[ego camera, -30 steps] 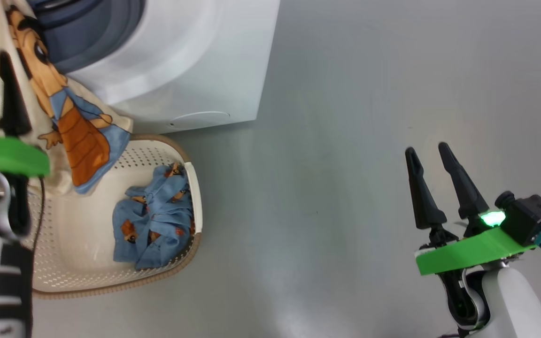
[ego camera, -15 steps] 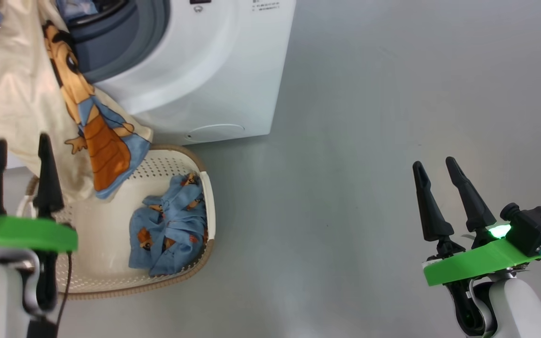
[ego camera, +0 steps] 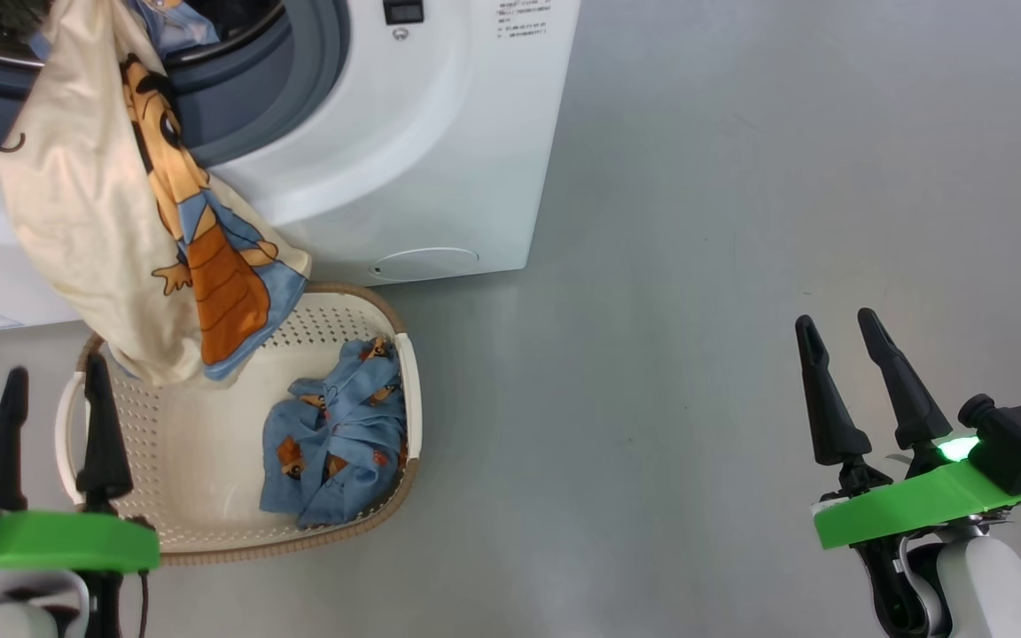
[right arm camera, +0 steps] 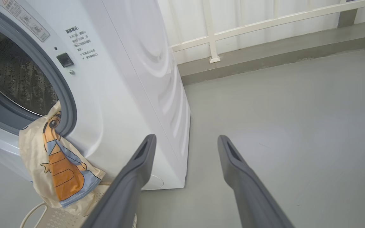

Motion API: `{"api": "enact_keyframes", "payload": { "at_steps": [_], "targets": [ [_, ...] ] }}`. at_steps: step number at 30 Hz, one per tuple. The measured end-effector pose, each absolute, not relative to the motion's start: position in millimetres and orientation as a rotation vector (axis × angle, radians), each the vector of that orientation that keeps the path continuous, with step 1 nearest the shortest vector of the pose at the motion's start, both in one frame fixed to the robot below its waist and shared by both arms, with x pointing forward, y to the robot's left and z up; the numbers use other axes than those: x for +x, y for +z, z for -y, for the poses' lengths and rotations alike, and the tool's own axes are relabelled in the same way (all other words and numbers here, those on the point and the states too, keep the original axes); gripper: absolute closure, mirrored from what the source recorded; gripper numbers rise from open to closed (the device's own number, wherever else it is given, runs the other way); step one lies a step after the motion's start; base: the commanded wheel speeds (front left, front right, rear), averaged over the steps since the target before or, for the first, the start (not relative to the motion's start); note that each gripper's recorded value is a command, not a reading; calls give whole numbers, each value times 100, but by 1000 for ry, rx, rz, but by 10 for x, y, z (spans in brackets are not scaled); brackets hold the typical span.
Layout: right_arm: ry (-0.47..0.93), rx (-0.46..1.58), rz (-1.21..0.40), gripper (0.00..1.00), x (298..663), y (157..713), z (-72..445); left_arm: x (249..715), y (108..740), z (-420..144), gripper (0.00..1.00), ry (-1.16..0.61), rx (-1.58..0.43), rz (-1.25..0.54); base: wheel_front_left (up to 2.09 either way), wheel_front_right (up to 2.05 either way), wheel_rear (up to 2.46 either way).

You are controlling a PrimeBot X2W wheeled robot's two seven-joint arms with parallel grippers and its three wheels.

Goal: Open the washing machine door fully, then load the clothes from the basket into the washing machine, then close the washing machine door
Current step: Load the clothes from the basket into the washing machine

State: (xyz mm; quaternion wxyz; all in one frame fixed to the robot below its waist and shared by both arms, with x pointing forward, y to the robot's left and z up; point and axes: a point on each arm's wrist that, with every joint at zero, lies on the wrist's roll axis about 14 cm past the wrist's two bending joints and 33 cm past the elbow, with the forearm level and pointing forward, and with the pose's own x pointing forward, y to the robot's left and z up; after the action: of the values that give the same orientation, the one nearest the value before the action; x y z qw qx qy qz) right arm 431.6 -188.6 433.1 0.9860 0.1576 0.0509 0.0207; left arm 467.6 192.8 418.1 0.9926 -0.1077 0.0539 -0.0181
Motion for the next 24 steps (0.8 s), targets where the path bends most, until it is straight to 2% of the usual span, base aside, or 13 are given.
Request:
{"api": "enact_keyframes", "payload": {
  "at_steps": [24],
  "targets": [
    [36, 312, -112, 0, 4321, 4288, 1913, 4461, 3973, -1920, 0, -3, -256, -171, 0, 0, 0]
  ]
}}
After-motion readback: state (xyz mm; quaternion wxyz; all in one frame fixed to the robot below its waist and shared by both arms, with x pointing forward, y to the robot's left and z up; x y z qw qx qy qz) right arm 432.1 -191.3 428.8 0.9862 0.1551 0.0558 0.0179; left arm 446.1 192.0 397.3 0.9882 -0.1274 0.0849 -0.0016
